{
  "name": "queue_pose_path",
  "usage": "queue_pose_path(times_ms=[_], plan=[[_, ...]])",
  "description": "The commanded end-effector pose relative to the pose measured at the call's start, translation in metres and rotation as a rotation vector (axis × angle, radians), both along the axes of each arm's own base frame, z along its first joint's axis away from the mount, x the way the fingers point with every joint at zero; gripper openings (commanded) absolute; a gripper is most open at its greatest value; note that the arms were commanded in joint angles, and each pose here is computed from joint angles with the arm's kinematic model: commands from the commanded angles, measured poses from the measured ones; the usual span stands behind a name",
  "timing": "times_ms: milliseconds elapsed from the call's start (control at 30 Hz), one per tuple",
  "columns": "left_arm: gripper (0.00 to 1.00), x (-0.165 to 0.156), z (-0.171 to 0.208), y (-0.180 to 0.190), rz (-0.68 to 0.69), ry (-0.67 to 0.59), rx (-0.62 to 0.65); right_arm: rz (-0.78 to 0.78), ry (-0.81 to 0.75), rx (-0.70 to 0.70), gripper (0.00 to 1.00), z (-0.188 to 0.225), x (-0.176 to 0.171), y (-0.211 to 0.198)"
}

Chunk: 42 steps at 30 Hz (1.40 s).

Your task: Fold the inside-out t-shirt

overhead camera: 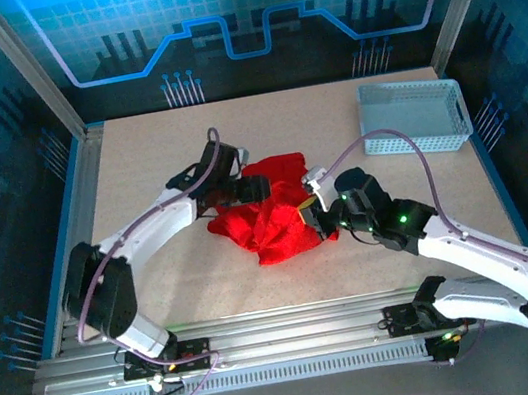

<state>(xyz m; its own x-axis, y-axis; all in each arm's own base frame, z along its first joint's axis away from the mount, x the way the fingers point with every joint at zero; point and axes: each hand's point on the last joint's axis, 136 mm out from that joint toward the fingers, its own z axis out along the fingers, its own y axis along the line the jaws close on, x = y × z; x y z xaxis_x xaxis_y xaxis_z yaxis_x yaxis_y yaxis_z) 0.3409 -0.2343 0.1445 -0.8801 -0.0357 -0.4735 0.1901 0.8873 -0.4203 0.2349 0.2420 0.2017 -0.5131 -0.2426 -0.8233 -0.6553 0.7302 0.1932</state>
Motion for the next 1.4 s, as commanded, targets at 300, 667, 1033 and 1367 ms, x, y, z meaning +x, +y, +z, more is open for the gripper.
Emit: queue_pose_path(times_ms=[300, 667, 1033, 1367], plan=[[0.73, -0.073, -0.018, -0.038, -0.028, 0.134, -0.022, -0.040, 0.182, -0.117, 0.01, -0.088, -0.039, -0.002], [0.64, -0.079, -0.031, -0.073, -0.021, 0.160, -0.062, -0.129, 0.266, -0.147, 0.23, -0.120, -0.067, -0.029], [0.54, -0.075, -0.060, -0.097, -0.039, 0.209, 0.015, -0.352, 0.431, -0.018, 0.37, -0.083, -0.021, -0.057], [0.17, -0.083, -0.070, -0.087, -0.032, 0.199, 0.035, -0.399, 0.586, -0.050, 0.39, -0.101, 0.000, -0.044]])
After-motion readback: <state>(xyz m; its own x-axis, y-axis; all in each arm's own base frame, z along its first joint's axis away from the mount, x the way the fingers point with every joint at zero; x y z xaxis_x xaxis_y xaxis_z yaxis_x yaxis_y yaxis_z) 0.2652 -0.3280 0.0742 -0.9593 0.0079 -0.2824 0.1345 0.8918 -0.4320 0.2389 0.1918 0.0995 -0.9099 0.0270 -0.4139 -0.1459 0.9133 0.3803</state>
